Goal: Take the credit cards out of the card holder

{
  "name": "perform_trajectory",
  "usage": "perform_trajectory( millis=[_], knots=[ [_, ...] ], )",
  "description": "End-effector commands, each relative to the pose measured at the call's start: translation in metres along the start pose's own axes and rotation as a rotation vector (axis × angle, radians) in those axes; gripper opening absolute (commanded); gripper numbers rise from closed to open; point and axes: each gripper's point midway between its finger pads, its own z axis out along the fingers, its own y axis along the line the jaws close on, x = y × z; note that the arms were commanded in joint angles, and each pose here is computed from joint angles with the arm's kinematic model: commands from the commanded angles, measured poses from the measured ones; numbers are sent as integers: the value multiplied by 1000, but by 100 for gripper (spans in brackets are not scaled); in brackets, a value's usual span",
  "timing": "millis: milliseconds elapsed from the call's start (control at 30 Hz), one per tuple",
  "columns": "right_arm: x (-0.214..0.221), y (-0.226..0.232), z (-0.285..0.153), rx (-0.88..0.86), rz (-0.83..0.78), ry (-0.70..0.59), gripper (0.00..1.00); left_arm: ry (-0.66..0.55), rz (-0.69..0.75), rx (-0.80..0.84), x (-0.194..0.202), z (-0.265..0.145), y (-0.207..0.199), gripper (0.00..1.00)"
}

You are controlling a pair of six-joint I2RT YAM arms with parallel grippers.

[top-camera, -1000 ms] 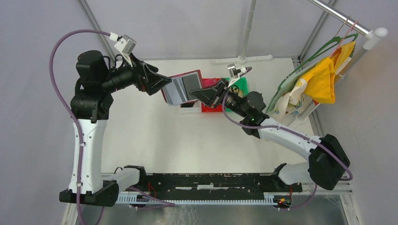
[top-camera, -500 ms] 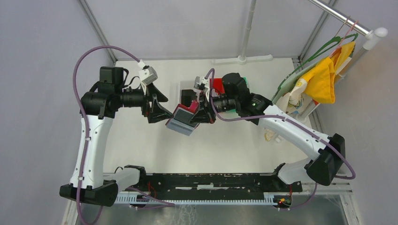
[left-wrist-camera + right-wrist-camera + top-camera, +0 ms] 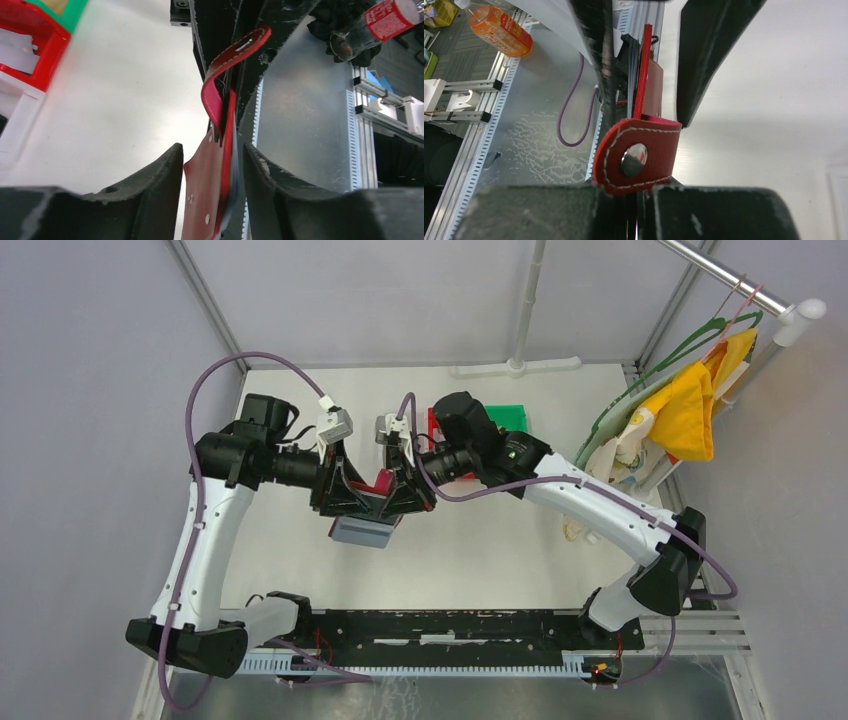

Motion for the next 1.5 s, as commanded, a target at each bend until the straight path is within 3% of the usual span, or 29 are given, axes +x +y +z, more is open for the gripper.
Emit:
perform_trajectory(
  millis=[0,100,133,167,300,400,467,600,733,967,1200,1300,1333,1367,1400,1467],
  knots=[
    [-39,18,-4,-65,-112,-77,0,-15,36,68,1,4,-10,40],
    [-44,21,-5,-73,-122,-94,2,-14,34,69,-1,3,-10,13],
    [-45,22,-6,-73,-123,-99,8,-18,37,72,-4,3,-12,6],
    [-46,23,-6,-74,-117,-105,23,-26,40,76,-7,2,-13,2],
    [-53,23,-18,-30,-109,-227,57,-82,48,83,-27,-1,-18,2],
    [-64,24,-44,34,-91,-455,78,-148,15,77,-49,-3,-21,2],
    [-71,33,-67,56,-96,-626,86,-205,-2,74,-65,-5,-24,2],
    [-74,42,-91,44,-39,-857,92,-316,-32,84,-91,-11,-36,2],
    [-83,46,-96,-67,57,-979,89,-380,-35,81,-106,-17,-45,2],
    [-100,43,-93,-126,68,-1028,76,-378,-73,109,-107,-19,-54,2],
    [-103,56,-89,-209,51,-994,41,-366,-97,101,-97,-15,-50,3],
    [-97,56,-82,-203,55,-936,17,-360,-108,97,-93,-14,-48,6],
    [-94,54,-79,-191,51,-909,10,-359,-108,94,-92,-13,-47,11],
    [-91,50,-74,-172,63,-869,1,-357,-111,91,-92,-13,-46,24],
    [-88,46,-69,-145,62,-830,0,-353,-109,89,-91,-13,-46,39],
    [-81,36,-60,-90,61,-740,0,-339,-104,88,-89,-13,-46,56]
  ],
)
